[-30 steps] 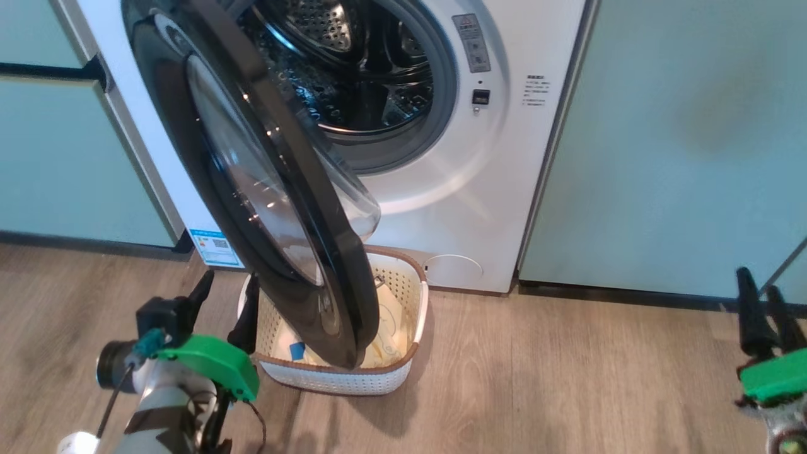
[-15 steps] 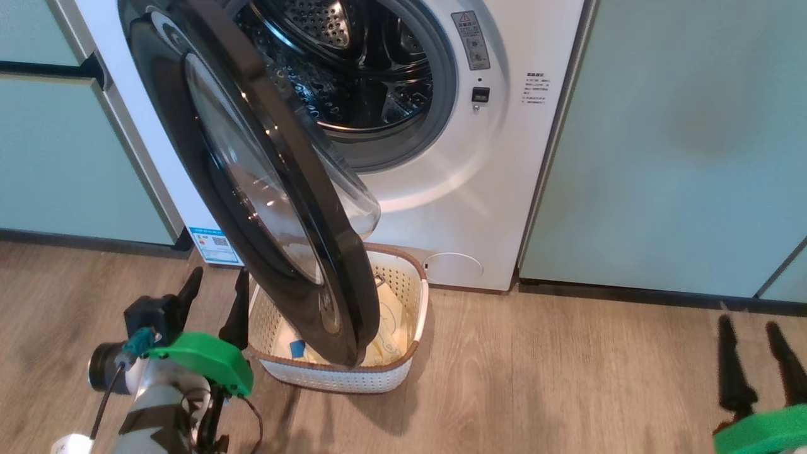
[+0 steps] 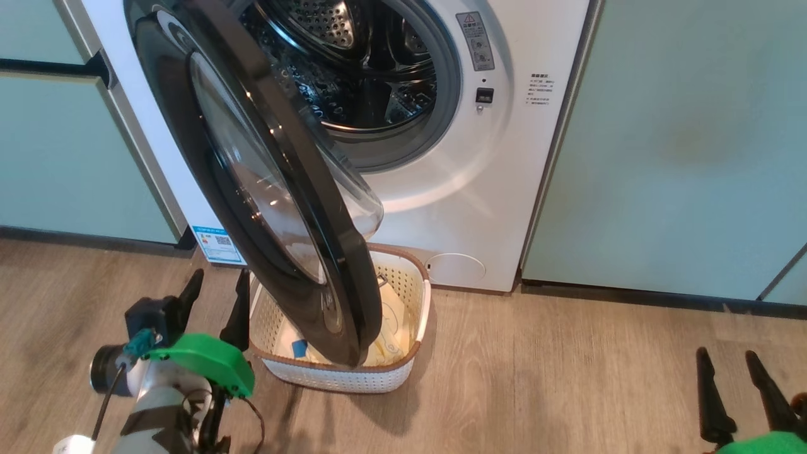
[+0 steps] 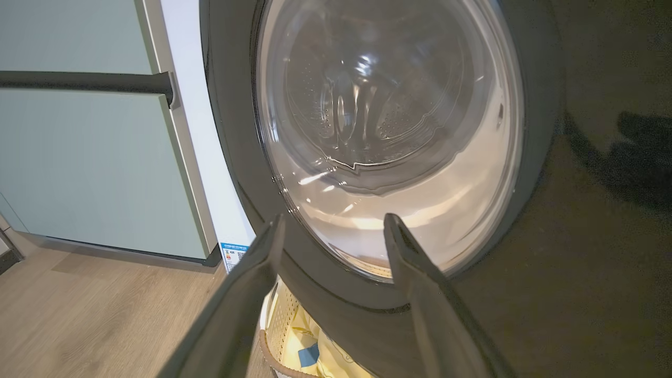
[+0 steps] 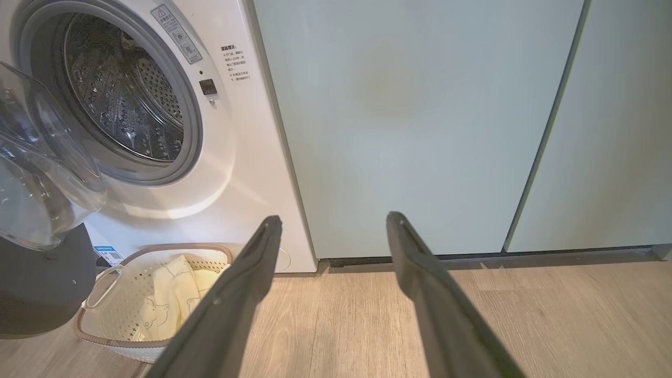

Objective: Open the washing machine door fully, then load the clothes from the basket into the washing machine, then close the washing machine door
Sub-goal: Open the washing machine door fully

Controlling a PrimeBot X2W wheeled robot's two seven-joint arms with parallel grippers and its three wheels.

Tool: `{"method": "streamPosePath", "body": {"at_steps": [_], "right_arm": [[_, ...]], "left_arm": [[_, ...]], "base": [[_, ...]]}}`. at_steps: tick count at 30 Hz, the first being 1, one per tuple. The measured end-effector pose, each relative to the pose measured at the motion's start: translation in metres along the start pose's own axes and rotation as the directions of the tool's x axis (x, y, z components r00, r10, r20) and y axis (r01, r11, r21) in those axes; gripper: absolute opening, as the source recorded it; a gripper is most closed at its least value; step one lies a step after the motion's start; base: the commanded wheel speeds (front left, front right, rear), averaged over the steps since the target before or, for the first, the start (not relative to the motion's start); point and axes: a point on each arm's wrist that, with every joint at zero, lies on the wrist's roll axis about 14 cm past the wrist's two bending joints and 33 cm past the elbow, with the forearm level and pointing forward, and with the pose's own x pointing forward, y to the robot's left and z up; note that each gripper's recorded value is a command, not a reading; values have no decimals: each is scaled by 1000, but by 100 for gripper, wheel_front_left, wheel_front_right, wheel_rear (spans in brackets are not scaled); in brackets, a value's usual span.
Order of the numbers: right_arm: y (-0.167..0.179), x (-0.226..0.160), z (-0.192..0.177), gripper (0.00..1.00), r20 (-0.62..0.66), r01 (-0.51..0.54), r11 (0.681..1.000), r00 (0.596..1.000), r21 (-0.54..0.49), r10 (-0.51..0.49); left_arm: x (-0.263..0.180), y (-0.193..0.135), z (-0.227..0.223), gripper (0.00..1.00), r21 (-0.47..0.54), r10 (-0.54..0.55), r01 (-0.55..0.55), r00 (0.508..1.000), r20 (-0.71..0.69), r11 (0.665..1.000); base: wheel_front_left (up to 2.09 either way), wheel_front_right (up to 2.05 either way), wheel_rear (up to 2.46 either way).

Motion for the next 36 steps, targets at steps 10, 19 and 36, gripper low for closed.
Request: {"method": "streamPosePath", "body": {"at_steps": [10,19,36], "right_arm": [[1,0,-4,100,-8,12,1000,1000,15,-12],[0,-1,-9,100,-21,16,1000,1000,18,-16],[6,1,-11,100,-27,1,1000,1000,22,0]], "left_arm": [[-2,0,-4,100,-9,5,-5,1000,-11,1000],[-3,1,-3,87,-40,14,-14,1000,-7,999],[14,69,97,0,-312,268,-175,921,284,934]], "base": [[0,0,0],[0,0,0],[0,0,0]]}}
